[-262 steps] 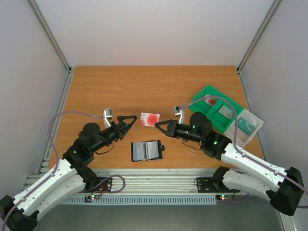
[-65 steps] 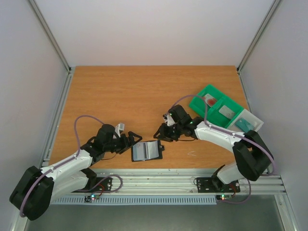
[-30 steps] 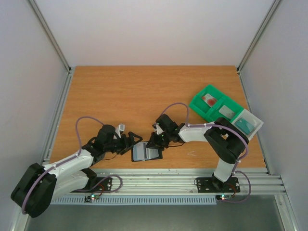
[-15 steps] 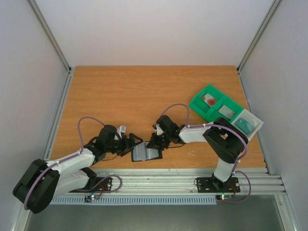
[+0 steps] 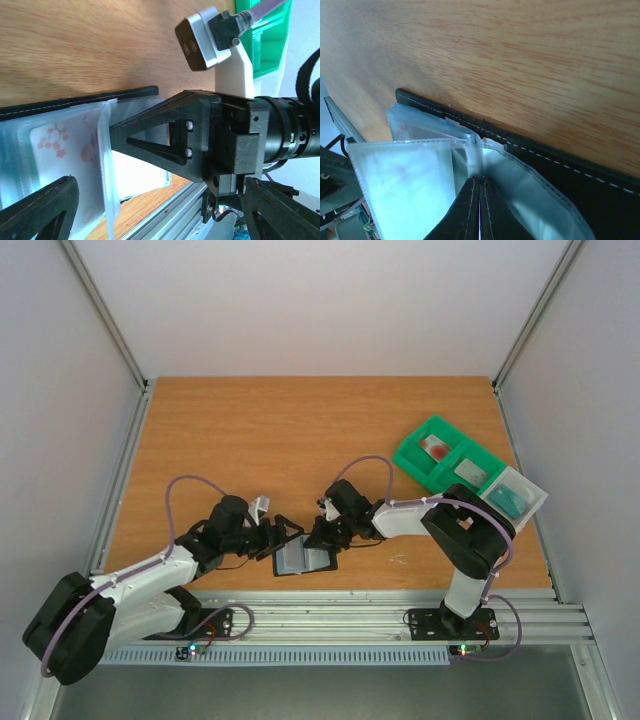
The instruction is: Take the credit cards out of the card holder
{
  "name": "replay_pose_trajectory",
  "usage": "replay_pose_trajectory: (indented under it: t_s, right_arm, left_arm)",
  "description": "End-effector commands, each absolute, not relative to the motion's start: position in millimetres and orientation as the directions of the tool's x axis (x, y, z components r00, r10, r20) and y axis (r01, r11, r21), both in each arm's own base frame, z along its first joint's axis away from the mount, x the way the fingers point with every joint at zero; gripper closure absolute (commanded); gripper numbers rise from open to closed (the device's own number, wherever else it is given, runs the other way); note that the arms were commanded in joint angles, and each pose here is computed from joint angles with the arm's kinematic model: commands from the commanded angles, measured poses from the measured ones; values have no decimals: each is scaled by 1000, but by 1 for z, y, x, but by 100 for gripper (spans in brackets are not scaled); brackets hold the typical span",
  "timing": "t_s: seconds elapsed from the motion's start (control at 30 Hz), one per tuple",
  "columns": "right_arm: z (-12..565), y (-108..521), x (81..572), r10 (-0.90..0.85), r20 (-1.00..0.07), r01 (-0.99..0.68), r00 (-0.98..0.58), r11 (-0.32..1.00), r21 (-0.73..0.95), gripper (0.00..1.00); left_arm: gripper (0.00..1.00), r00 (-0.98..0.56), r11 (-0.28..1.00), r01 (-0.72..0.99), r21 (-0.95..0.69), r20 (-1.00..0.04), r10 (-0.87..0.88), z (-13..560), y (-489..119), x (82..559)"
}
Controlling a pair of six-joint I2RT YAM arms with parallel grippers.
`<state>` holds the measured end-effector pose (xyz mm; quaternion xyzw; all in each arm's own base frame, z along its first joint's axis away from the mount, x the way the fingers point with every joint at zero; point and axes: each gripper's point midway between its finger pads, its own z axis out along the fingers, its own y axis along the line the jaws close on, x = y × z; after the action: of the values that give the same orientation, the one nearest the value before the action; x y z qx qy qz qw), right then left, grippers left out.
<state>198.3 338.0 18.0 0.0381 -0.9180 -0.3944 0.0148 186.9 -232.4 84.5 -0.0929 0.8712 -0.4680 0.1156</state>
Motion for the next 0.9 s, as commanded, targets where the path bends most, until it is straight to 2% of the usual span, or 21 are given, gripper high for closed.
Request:
replay_pose_trajectory:
  t_s: [0.0, 0.23, 0.47, 0.6, 0.87]
  right_arm:
    - [-7, 328, 187, -74, 45, -24, -996, 735, 678, 97]
    - [-7, 327, 187, -70, 43, -22, -997, 738, 675, 97]
    - [-7, 327, 188, -67, 44, -20, -997, 736, 677, 97]
    - [-6, 328, 187, -66, 44, -18, -997, 733, 680, 97]
    - [-1, 329, 186, -68, 43, -19, -997, 719, 694, 97]
  left_arm:
    - [12, -951, 536, 1, -844, -167, -262, 100, -240, 194]
    - [14, -952, 550, -2, -835, -166, -256, 95, -242, 194]
    - [21, -954, 563, -14, -827, -158, -255, 87, -243, 195]
    - [32, -956, 575, -25, -818, -148, -252, 76, -243, 196]
    - [62, -960, 561, -45, -826, -120, -254, 69, -248, 197]
